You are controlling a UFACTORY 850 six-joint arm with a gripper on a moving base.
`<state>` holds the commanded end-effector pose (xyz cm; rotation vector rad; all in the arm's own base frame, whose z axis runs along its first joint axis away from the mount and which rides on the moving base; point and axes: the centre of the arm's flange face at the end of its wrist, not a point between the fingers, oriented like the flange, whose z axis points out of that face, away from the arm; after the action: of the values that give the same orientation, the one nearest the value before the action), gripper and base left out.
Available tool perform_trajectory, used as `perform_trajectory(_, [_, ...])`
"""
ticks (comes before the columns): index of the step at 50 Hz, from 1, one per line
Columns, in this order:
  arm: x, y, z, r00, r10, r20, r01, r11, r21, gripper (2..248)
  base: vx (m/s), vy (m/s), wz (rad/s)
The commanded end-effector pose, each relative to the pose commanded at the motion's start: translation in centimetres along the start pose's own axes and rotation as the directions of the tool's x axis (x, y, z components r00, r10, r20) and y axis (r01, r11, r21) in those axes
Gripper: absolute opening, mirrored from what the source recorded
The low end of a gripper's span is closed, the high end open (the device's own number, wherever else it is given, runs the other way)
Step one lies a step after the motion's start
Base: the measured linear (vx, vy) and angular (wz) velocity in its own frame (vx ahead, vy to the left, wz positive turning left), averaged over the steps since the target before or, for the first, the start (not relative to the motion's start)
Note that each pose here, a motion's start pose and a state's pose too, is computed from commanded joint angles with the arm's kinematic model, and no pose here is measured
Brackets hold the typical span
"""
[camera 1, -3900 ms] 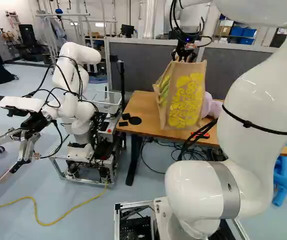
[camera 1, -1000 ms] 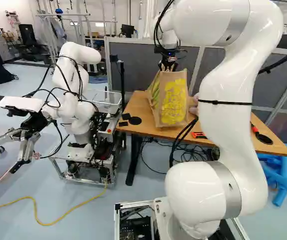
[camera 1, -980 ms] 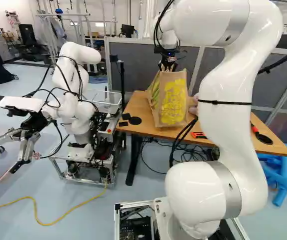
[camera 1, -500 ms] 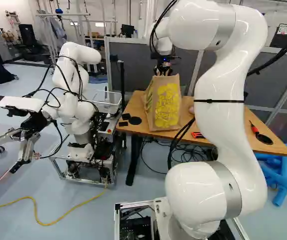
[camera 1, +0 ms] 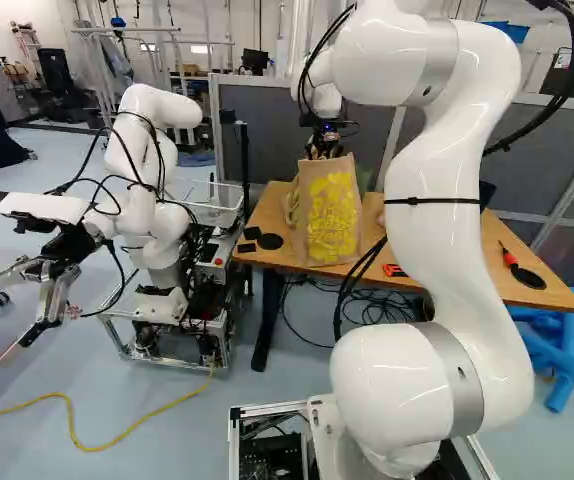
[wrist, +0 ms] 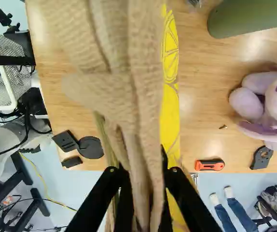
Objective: Pick up the bag on the ground and place it on the table
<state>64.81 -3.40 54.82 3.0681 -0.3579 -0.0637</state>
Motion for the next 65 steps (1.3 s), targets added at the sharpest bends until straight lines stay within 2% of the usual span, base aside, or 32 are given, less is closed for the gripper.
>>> perform_trajectory(4, [0.0,0.0,0.0,1.000,0.000,0.000,0.000,1.000,0.000,53,0.000,0.000,0.000])
perform_trajectory(5, [0.0,0.0,0.0,1.000,0.000,0.000,0.000,1.000,0.000,88,0.000,0.000,0.000])
perform_trajectory(9, [0.0,0.0,0.0,1.000,0.000,0.000,0.000,1.000,0.000,88,0.000,0.000,0.000])
perform_trajectory(10, [0.0,0.0,0.0,1.000,0.000,0.000,0.000,1.000,0.000,123,0.000,0.000,0.000])
perform_trajectory(15, [0.0,0.0,0.0,1.000,0.000,0.000,0.000,1.000,0.000,123,0.000,0.000,0.000])
perform_trajectory(16, [0.0,0.0,0.0,1.000,0.000,0.000,0.000,1.000,0.000,158,0.000,0.000,0.000])
perform_trajectory(20, [0.0,0.0,0.0,1.000,0.000,0.000,0.000,1.000,0.000,158,0.000,0.000,0.000])
perform_trajectory(21, [0.0,0.0,0.0,1.000,0.000,0.000,0.000,1.000,0.000,194,0.000,0.000,0.000])
perform_trajectory(25, [0.0,0.0,0.0,1.000,0.000,0.000,0.000,1.000,0.000,194,0.000,0.000,0.000])
perform_trajectory(26, [0.0,0.0,0.0,1.000,0.000,0.000,0.000,1.000,0.000,231,0.000,0.000,0.000])
perform_trajectory(30, [0.0,0.0,0.0,1.000,0.000,0.000,0.000,1.000,0.000,231,0.000,0.000,0.000])
perform_trajectory(31, [0.0,0.0,0.0,1.000,0.000,0.000,0.000,1.000,0.000,247,0.000,0.000,0.000])
perform_trajectory(40, [-0.2,0.1,-0.6,1.000,0.000,-0.009,0.000,1.000,0.002,247,0.000,0.000,0.000])
perform_trajectory(65, [-1.7,0.5,-4.4,0.998,0.004,-0.063,-0.003,1.000,0.012,247,0.000,0.000,0.000])
